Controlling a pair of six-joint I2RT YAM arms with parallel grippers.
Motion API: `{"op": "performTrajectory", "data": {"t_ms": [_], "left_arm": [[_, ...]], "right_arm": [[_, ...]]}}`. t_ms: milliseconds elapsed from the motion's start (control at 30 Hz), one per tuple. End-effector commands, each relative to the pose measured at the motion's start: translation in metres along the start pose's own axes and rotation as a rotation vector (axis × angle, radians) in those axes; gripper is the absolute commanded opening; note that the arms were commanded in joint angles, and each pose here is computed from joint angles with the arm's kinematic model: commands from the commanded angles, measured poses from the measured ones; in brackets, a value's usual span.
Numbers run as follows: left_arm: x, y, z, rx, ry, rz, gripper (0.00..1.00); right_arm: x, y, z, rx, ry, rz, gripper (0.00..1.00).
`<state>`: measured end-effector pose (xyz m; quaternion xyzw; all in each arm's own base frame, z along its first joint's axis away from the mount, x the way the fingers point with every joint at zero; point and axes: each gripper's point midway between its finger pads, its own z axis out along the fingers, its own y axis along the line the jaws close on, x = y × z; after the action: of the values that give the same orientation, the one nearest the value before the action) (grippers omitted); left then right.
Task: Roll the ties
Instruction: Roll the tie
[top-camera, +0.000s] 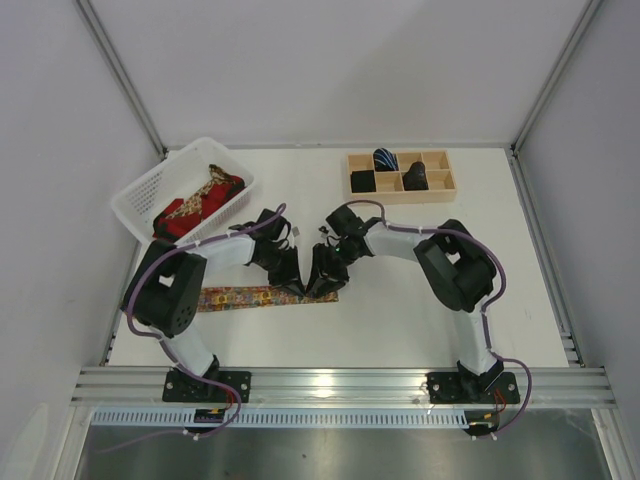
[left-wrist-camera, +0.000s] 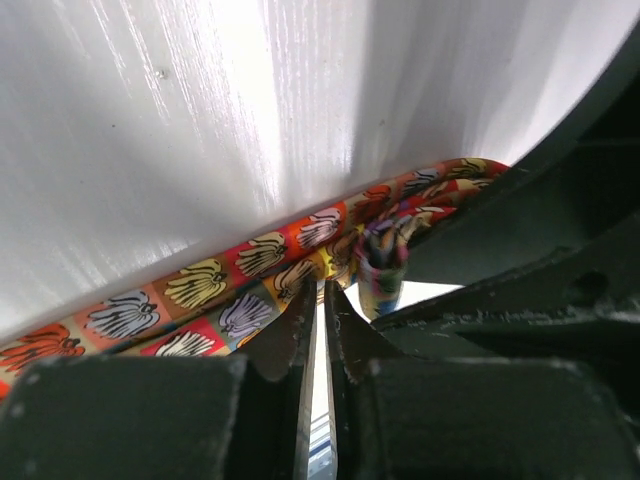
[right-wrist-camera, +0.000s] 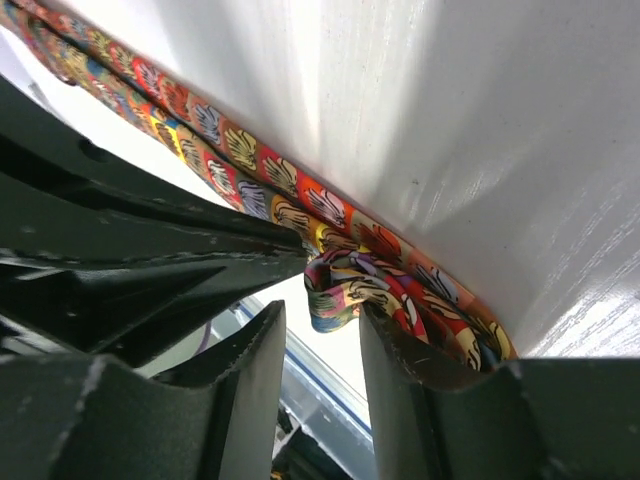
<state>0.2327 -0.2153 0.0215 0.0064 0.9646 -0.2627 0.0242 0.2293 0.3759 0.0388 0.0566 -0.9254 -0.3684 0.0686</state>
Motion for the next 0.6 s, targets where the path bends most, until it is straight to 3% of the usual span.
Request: {"op": "performTrajectory", "data": {"t_ms": [0, 367, 567], "left_arm": [[-0.007, -0.013, -0.015, 0.054, -0.041, 0.022, 0.12], [-0.017, -0.034, -0.029, 0.125, -0.075, 0.032, 0.12], [-0.018, -0.039, -0.028, 0.155, -0.069, 0.025, 0.12]], "right_arm": [[-0.008, 0.019, -0.011, -0.102, -0.062, -0.042, 0.41], [-0.013, 0.015, -0.013, -0.168, -0.081, -0.027, 0.31], [-0.013, 0.018, -0.016, -0.229, -0.091, -0.019, 0.33]]}}
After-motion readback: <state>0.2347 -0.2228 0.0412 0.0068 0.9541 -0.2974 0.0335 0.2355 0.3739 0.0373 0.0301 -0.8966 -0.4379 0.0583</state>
